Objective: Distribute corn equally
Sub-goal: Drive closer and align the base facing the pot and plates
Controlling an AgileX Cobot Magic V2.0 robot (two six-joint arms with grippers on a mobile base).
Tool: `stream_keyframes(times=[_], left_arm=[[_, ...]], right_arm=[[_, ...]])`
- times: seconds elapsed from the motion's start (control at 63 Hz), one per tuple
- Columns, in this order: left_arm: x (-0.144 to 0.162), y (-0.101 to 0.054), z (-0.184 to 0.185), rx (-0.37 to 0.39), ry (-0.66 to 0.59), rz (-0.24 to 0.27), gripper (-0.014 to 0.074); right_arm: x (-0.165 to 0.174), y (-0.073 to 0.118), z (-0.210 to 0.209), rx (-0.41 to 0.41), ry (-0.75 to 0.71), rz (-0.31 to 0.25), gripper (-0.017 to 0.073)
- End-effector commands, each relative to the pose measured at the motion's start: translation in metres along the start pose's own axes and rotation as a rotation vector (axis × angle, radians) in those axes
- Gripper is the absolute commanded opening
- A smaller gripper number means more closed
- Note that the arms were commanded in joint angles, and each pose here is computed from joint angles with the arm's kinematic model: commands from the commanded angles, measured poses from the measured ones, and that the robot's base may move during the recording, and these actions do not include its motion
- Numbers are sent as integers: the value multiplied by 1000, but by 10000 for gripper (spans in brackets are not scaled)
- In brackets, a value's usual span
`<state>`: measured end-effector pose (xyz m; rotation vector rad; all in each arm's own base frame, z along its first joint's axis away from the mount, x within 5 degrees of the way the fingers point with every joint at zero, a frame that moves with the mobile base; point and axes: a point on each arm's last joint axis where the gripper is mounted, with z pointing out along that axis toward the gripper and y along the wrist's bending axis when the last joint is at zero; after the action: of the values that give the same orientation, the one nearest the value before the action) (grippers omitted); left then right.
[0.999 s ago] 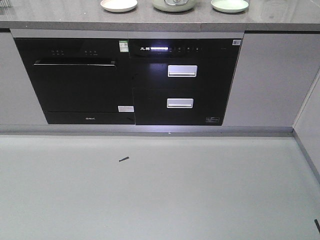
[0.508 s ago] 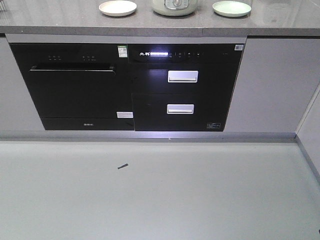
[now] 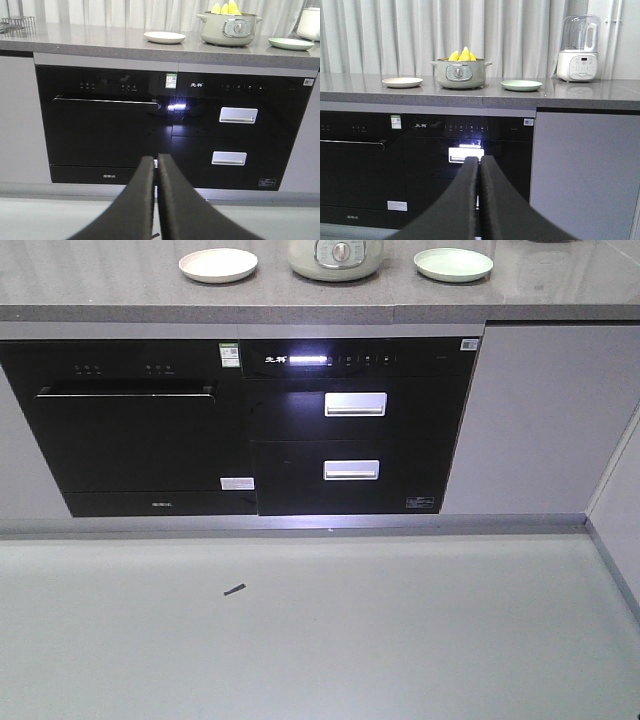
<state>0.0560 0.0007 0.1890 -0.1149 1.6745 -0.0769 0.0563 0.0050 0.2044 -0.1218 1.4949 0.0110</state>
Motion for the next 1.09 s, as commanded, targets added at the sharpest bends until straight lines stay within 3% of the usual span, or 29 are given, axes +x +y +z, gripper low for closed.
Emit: stream_keyframes(times=[0.0, 1.079], left_arm=[[-14, -2, -3, 11, -107, -10, -6], [-14, -2, -3, 11, -107, -10, -6]], right_arm=[[-1, 0, 0, 10, -71, -16, -5], [-1, 0, 0, 10, -71, -16, -5]])
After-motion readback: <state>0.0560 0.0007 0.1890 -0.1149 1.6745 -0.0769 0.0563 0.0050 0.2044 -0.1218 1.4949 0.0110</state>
